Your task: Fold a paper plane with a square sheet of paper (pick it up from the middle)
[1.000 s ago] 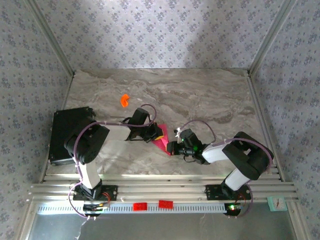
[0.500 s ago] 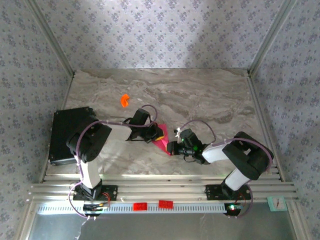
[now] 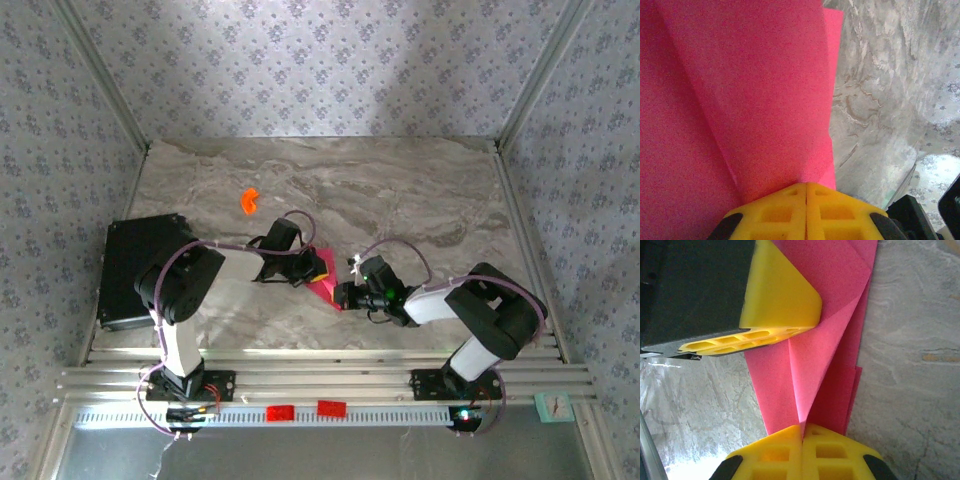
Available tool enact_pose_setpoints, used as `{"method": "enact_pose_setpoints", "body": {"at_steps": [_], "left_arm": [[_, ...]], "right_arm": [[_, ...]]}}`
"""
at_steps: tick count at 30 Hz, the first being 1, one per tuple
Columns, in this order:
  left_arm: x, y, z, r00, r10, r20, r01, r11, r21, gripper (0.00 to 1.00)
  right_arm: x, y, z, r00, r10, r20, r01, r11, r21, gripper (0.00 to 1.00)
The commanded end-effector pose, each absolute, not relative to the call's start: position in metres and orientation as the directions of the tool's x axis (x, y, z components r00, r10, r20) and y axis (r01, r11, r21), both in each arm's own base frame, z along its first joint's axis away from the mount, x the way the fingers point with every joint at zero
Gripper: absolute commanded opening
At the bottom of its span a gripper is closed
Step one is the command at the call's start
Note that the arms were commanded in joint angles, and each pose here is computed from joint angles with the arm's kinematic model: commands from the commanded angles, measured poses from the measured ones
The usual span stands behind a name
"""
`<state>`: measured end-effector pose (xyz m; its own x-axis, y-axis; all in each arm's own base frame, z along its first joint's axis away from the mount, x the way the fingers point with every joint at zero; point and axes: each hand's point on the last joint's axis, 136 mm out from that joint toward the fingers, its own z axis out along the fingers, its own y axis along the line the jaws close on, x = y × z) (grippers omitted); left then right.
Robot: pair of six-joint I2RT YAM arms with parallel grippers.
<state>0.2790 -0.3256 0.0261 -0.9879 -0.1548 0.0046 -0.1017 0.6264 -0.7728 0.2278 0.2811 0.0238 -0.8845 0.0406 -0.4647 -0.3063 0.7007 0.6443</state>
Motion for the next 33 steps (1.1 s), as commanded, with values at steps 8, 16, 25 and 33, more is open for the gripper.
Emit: {"method": "enact_pose_setpoints", "body": {"at_steps": [8,16,25,33], "left_arm": [[0.271,-0.316,-0.003,-0.988,-0.147,0.046,-0.137,0.704,-0.697,0.07],[0.264,-0.308,-0.015,-0.985,-0.157,0.066,-0.16,0.728,-0.666,0.06],[0.265,-0.308,-0.009,-0.986,-0.158,0.047,-0.147,0.716,-0.683,0.06],[0.265,-0.31,-0.007,-0.986,-0.164,0.042,-0.146,0.703,-0.696,0.06]], "right_arm": [[0.206,0.268,-0.005,-0.941,-0.009,-0.339,-0.232,0.748,0.622,0.04],[0.207,0.27,0.007,-0.945,-0.001,-0.328,-0.224,0.734,0.641,0.09],[0.205,0.25,0.037,-0.954,0.096,-0.285,-0.136,0.708,0.693,0.33],[0.215,0.242,0.071,-0.946,0.179,-0.27,-0.091,0.655,0.75,0.43]]}}
